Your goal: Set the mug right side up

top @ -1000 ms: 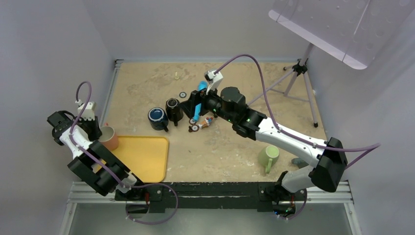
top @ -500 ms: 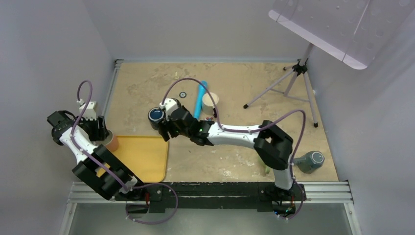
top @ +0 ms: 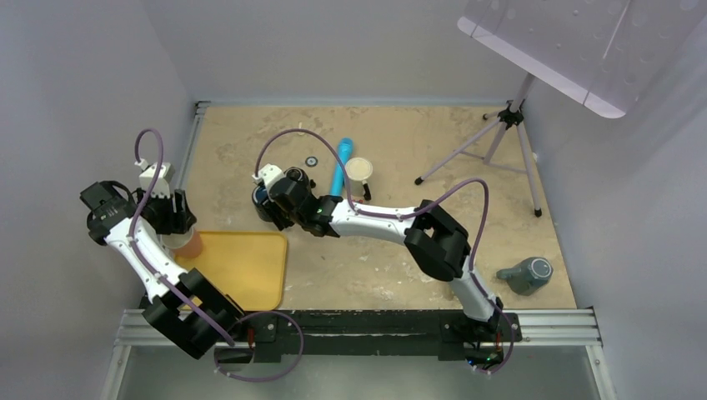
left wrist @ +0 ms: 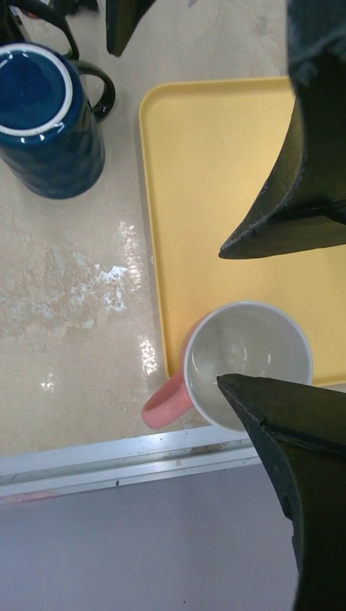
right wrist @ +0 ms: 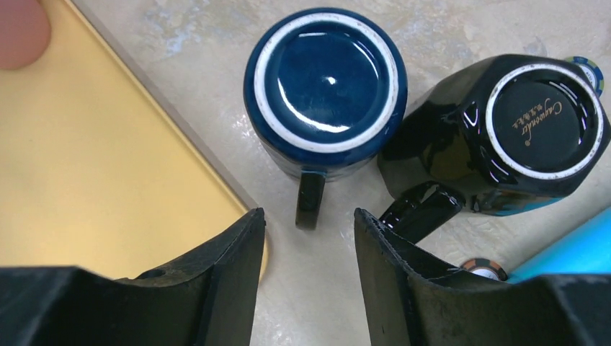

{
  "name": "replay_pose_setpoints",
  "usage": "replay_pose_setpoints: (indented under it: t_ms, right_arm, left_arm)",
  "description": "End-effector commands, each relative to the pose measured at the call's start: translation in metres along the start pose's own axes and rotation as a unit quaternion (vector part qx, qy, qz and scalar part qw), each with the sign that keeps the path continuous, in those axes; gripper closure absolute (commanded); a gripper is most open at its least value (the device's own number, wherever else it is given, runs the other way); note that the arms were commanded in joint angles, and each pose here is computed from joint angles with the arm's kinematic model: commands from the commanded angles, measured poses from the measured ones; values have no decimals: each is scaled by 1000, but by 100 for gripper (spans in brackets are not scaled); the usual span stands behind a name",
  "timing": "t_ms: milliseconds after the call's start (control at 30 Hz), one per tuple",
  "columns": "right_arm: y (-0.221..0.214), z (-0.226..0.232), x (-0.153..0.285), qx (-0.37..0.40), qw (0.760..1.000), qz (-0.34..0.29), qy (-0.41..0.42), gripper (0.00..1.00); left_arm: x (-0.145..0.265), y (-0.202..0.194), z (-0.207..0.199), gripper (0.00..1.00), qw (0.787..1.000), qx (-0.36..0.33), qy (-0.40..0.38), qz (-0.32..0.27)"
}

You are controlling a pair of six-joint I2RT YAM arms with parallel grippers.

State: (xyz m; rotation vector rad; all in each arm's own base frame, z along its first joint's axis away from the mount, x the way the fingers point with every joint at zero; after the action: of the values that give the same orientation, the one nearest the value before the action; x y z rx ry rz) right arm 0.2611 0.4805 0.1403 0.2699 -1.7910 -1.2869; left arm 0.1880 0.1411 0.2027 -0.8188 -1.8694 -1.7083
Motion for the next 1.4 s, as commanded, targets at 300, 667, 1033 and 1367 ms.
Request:
replay_pose_setpoints:
  t_ms: [300,667,1033,1367]
  right_arm:
    - [13,-5,11,2,1000,-13,-13,44]
    - [9,-2,-28,14,999,-22,-33,46]
    - [8,-6,-42,-11,998,-35,-59,52]
    - [77,-8,-10,-63,987,-149,7,100]
  left_arm:
    - [33,28,-55,36,997,1,-54,-59]
    - [51,35,-69,36,995,-17,-59,-78]
    - [41,55,-64,36,992,3,-96,-86]
    - [34,73,-84,36,966,59,-225,-109]
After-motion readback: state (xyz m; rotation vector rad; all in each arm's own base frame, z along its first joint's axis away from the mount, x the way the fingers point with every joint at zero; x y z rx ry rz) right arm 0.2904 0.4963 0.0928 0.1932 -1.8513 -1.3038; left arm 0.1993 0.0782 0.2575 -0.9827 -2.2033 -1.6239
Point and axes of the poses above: each gripper's point midway between its finger pads, its own x axis back along the fingers, its own z axis along the line the jaws close on, y = z × x, the point moved 6 cm from there along x, back along the fingers, and after that the axes turned 4 degrees about x, right-handed, at the moved point
